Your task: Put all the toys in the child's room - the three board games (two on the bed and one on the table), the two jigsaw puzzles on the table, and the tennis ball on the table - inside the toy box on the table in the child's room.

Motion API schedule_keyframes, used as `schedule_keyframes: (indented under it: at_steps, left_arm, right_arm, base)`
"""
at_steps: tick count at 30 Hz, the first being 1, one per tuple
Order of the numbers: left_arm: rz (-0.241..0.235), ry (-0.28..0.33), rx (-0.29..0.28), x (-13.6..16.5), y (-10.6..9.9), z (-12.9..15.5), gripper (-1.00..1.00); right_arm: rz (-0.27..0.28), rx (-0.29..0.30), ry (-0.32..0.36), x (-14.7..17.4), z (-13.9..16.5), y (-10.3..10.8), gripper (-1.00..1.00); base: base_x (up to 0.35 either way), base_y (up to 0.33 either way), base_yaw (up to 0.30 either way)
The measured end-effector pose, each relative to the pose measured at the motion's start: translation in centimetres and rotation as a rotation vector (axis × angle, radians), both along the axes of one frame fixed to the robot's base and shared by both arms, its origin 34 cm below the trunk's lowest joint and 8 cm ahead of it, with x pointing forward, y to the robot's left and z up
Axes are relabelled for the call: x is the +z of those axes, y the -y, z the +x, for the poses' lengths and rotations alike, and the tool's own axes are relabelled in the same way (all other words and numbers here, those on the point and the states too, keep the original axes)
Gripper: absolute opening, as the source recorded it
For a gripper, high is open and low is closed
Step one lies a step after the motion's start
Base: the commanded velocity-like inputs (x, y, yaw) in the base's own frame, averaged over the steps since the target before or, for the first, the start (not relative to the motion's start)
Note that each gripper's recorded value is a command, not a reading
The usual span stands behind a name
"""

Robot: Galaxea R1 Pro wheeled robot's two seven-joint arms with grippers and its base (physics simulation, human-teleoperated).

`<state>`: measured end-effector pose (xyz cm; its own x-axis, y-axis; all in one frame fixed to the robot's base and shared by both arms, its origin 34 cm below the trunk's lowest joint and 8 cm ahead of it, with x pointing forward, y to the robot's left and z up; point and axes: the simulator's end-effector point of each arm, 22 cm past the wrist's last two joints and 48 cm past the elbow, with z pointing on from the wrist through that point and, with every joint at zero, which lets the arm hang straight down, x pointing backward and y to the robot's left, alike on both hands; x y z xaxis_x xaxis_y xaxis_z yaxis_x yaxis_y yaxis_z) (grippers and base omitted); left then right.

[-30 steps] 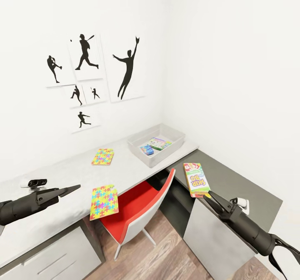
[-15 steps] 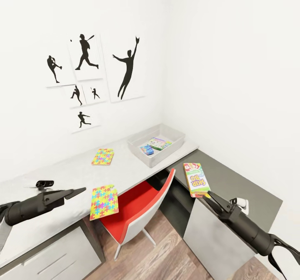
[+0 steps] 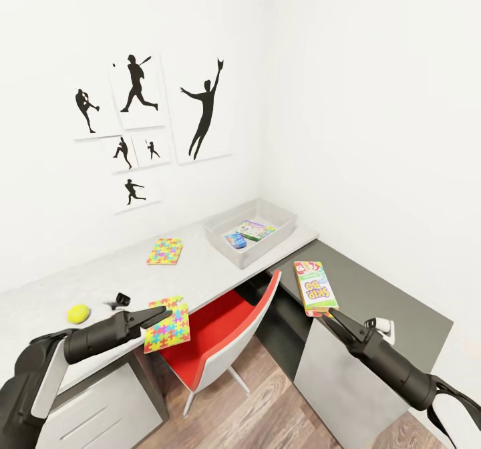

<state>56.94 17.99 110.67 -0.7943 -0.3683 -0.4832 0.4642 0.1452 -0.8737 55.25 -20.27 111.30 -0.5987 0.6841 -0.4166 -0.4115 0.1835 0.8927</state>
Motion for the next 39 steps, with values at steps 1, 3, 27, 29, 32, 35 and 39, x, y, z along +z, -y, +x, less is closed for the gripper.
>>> schedule_keyframes:
  at_steps: [1, 3, 27, 29, 32, 35, 39]
  left_arm:
    - [0.001, -0.005, 0.004, -0.2, 0.1, 0.1, 1.0]
    - [0.005, -0.023, 0.014, -0.8, 0.3, 0.3, 1.0]
    - [-0.018, -0.217, 0.174, -6.8, -4.4, 1.8, 1.0]
    - [-0.017, -0.217, 0.178, -6.8, -4.5, 1.8, 1.0]
    - [-0.016, -0.218, 0.182, -6.9, -4.7, 1.8, 1.0]
    - [-0.016, -0.223, 0.183, -7.1, -4.8, 1.8, 1.0]
    - [-0.03, -0.27, 0.188, -8.5, -4.9, 1.6, 1.0]
  right_arm:
    - [0.0, 0.0, 0.001, 0.0, 0.0, 0.0, 1.0]
    - [0.0, -0.002, 0.002, 0.1, 0.0, 0.1, 1.0]
    - [-0.005, -0.011, 0.011, 0.3, 0.2, 0.8, 1.0]
    - [-0.005, -0.012, 0.011, 0.3, 0.2, 0.9, 1.0]
    - [-0.006, -0.013, 0.011, 0.3, 0.2, 0.9, 1.0]
    - [-0.005, -0.013, 0.011, 0.3, 0.2, 0.9, 1.0]
    - [-0.005, -0.013, 0.011, 0.3, 0.2, 0.9, 1.0]
  base:
    - [0.0, 0.0, 0.0]
    - [0.0, 0.0, 0.0]
    - [0.0, 0.0, 0.0]
    - [0.0, 0.0, 0.0]
    - [0.0, 0.0, 0.0]
    - [0.0, 0.0, 0.0]
    - [0.0, 0.0, 0.0]
